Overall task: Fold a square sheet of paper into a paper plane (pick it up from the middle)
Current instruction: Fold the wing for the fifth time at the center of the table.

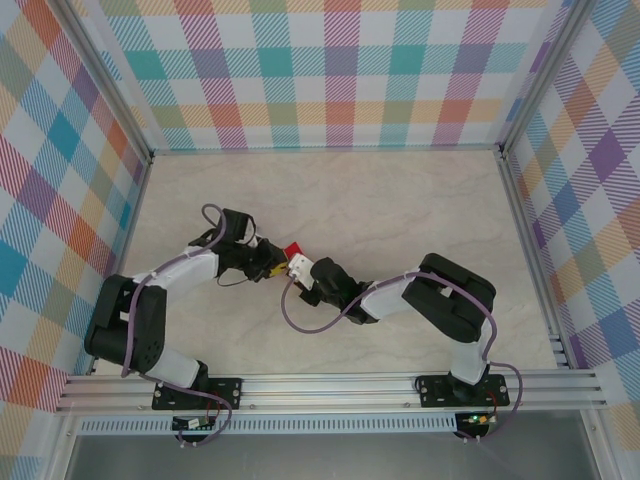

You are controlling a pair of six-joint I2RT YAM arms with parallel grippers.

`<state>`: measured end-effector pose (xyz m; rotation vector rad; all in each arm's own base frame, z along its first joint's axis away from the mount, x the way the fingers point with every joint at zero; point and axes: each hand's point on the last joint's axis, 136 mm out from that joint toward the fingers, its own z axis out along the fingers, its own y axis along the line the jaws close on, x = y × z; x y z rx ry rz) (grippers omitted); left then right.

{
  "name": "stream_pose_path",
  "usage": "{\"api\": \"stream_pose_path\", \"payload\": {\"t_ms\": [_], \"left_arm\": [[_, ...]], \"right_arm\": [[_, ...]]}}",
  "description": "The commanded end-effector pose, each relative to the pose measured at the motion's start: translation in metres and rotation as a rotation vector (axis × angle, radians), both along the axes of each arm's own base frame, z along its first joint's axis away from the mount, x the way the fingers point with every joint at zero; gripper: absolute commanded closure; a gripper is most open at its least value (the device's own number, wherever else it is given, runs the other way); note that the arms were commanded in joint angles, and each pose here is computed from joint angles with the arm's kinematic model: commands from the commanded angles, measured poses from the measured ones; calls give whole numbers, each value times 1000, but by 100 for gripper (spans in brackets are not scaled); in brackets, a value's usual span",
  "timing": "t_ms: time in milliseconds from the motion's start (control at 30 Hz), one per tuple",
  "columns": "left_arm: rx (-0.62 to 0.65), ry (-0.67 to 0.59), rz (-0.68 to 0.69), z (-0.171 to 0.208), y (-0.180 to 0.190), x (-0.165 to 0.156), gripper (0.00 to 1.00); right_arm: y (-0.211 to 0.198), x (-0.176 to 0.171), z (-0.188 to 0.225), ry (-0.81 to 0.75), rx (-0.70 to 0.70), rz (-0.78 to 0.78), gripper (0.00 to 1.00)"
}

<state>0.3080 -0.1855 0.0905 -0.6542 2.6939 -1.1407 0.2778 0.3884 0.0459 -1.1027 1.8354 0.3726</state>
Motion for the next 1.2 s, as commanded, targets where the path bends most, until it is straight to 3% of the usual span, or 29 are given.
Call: {"api": "stream_pose_path", "payload": {"t_ms": [0,167,567,1167], "left_arm": [[25,-29,21,15,18,2,77],[35,-28,60,11,32,0,71],[23,-57,58,6,32,-4,69],[-31,-92,-26,-2,7,-7,69]], "right_arm": [[0,-2,0,88,81,-19,91],[-5,-6,-1,205,171,-53,91],[-22,8,0,509,376,-169,87],[-23,3,-14,781,439,-220,87]]}}
